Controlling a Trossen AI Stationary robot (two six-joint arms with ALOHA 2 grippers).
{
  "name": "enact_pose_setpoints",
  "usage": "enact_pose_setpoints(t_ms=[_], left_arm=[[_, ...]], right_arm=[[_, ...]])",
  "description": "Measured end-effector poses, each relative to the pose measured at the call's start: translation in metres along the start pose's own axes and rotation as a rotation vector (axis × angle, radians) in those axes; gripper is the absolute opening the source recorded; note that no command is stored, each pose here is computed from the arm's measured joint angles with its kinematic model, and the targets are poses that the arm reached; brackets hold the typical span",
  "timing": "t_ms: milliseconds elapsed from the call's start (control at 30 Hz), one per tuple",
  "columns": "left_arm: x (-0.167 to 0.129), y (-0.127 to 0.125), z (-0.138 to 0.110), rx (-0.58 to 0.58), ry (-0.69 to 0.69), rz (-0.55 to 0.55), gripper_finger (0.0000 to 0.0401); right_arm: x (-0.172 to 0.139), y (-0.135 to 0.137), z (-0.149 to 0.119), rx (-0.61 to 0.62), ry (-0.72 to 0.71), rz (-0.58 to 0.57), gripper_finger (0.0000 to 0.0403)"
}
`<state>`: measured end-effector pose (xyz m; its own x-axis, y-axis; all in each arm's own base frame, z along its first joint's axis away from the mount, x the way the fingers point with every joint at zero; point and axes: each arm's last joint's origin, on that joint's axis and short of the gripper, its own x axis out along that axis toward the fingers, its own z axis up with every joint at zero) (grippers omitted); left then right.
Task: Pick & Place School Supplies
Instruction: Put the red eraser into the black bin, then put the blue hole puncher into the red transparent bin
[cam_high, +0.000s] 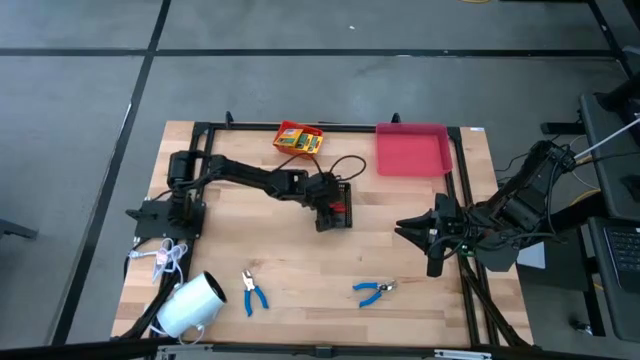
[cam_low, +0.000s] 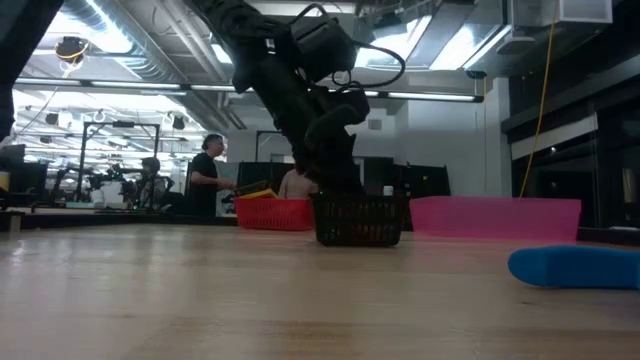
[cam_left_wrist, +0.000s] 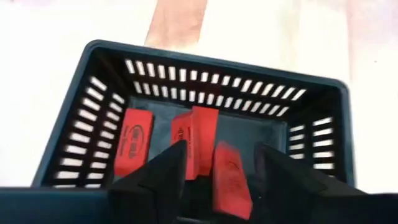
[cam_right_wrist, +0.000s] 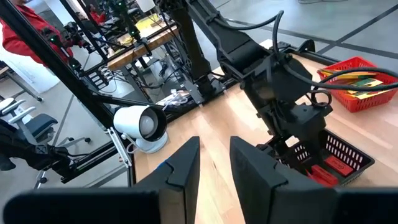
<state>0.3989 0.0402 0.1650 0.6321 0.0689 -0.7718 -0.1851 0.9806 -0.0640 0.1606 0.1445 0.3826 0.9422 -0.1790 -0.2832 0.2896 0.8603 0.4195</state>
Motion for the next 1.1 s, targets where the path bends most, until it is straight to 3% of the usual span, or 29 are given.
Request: enact_pose_setpoints(t_ms=[167,333,467,567,667,867,1000,1100], left_arm=[[-0.008,-0.008,0.000,0.023,0.002,0.048,0.0203],[-0.053,-0.017,0.006,-0.073,-0.002,0.183,0.0189],[-0.100,-0.028,-0.009,-0.332,0.111,0.247,0.0177],[-0.124,-0.047,-0.028,-0.569,0.287,0.183,0.0173],[-0.141,-0.087,-0.045,-0.733,0.403,0.113,0.0174],[-0.158,-0.158,-0.077,-1.095,0.497,0.102,0.0172],[-0.163,-0.177,-0.086,-1.311,0.509,0.115,0.0165],[-0.163,-0.185,-0.092,-1.381,0.523,0.142,0.0162]], right_arm=[[0.000,-0.001,0.000,-0.003,-0.008,-0.010,0.0091],[0.000,-0.001,0.000,-0.018,-0.008,-0.014,0.0091],[0.000,-0.002,0.000,-0.049,-0.005,-0.019,0.0091],[0.000,-0.002,0.000,-0.059,-0.004,-0.019,0.0091],[0.000,-0.002,0.000,-0.067,-0.002,-0.017,0.0091],[0.000,-0.002,0.000,-0.053,-0.004,-0.016,0.0091],[0.000,-0.001,0.001,-0.038,-0.008,-0.008,0.0091],[0.000,0.001,0.001,-0.024,-0.010,0.003,0.0091]])
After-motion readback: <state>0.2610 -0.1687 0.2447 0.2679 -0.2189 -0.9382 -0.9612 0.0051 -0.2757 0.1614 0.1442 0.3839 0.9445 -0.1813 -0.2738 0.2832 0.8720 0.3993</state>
